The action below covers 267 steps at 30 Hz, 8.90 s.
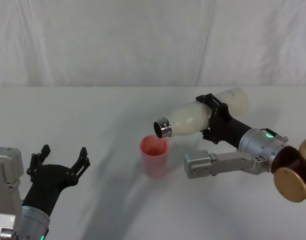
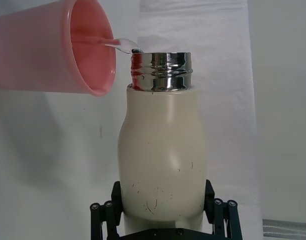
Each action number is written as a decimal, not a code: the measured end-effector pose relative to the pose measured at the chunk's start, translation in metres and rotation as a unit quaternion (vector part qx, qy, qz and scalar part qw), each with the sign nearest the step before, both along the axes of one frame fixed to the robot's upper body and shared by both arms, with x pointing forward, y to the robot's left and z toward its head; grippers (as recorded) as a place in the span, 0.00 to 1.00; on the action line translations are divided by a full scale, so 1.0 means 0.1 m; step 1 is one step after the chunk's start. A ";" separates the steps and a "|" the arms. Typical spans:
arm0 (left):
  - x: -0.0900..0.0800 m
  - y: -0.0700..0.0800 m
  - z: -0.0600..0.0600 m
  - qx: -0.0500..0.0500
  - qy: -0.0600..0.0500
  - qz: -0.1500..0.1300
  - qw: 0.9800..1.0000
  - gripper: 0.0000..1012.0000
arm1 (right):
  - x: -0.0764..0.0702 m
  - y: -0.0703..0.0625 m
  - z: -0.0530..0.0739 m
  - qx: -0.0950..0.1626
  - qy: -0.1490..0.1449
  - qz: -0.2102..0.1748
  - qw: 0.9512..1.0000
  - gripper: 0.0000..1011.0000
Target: Grasp the thermos with one hand and pour water into the cup lid.
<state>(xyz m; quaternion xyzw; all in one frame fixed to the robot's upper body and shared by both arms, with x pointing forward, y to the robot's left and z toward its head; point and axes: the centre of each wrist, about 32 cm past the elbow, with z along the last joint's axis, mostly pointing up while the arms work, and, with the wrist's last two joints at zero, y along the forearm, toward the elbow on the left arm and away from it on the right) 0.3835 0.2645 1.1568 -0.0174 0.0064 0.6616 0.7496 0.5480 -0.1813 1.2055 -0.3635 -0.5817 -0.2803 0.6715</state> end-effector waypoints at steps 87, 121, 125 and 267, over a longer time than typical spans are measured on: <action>0.00 0.00 0.00 0.000 0.000 0.000 1.000 0.99 | -0.05 0.01 0.05 0.117 0.052 0.006 0.992 0.94; 0.00 0.00 0.00 0.000 0.000 0.000 1.000 0.99 | -0.02 -0.26 -0.01 0.500 0.175 -0.020 0.848 0.94; 0.00 0.00 0.00 0.000 0.000 0.000 1.000 0.99 | -0.02 -0.29 -0.04 0.531 0.184 -0.026 0.827 0.94; 0.00 0.00 0.00 0.000 0.000 0.000 1.000 0.99 | -0.29 -0.32 -0.75 0.634 0.268 -0.074 0.722 0.99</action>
